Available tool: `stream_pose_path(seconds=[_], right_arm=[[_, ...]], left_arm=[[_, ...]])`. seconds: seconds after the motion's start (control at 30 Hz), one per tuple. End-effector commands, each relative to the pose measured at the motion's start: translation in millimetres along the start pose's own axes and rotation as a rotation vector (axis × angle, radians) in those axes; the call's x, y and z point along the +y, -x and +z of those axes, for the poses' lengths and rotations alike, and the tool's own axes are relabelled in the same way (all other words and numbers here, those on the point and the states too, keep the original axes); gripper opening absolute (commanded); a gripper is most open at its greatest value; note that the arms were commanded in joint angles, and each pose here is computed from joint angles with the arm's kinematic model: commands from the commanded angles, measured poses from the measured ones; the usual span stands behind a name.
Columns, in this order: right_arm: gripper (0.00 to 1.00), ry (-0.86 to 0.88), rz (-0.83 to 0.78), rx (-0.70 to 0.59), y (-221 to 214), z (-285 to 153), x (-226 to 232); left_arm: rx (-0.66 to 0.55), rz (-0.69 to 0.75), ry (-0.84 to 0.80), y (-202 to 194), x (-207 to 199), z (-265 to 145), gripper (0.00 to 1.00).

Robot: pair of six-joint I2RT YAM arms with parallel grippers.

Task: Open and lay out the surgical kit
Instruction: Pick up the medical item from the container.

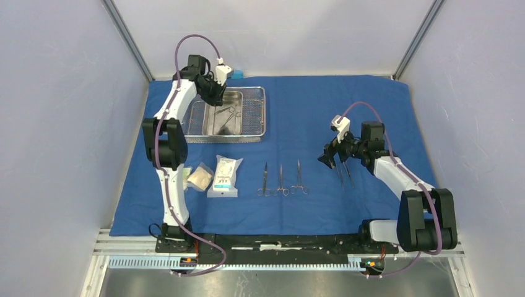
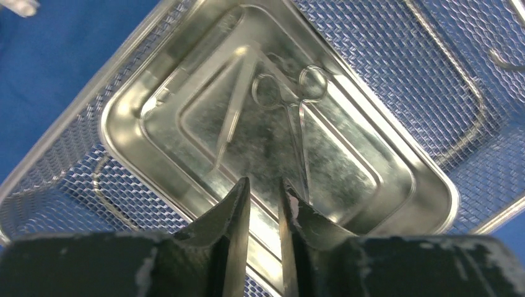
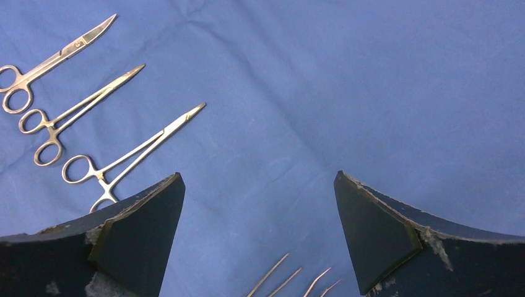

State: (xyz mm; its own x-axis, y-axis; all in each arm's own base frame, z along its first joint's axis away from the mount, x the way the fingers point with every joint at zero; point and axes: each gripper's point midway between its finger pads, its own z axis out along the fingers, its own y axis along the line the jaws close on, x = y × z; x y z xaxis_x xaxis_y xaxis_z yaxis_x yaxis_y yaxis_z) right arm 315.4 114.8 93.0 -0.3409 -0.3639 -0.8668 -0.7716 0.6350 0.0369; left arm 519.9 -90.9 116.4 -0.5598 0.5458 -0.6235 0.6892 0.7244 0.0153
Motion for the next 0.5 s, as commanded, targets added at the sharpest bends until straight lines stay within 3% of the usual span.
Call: stream_pose_path(seconds=[0.0,0.2,0.47], right_arm=[[0.99,-0.03,-0.047,-0.046,20,-4,-8],[0.99,-0.036,-0.048,-0.026,11,-4,-6],[0.99,-0.037,-0.048,-0.004,3,-1,-8]], left_arm=[[-0.008,0.092,0.101,11,35,21,0.37],[0.007,0.119,0.09,6,49,54,0.51],[0.036,0.117,0.038,-9,40,64,0.54]])
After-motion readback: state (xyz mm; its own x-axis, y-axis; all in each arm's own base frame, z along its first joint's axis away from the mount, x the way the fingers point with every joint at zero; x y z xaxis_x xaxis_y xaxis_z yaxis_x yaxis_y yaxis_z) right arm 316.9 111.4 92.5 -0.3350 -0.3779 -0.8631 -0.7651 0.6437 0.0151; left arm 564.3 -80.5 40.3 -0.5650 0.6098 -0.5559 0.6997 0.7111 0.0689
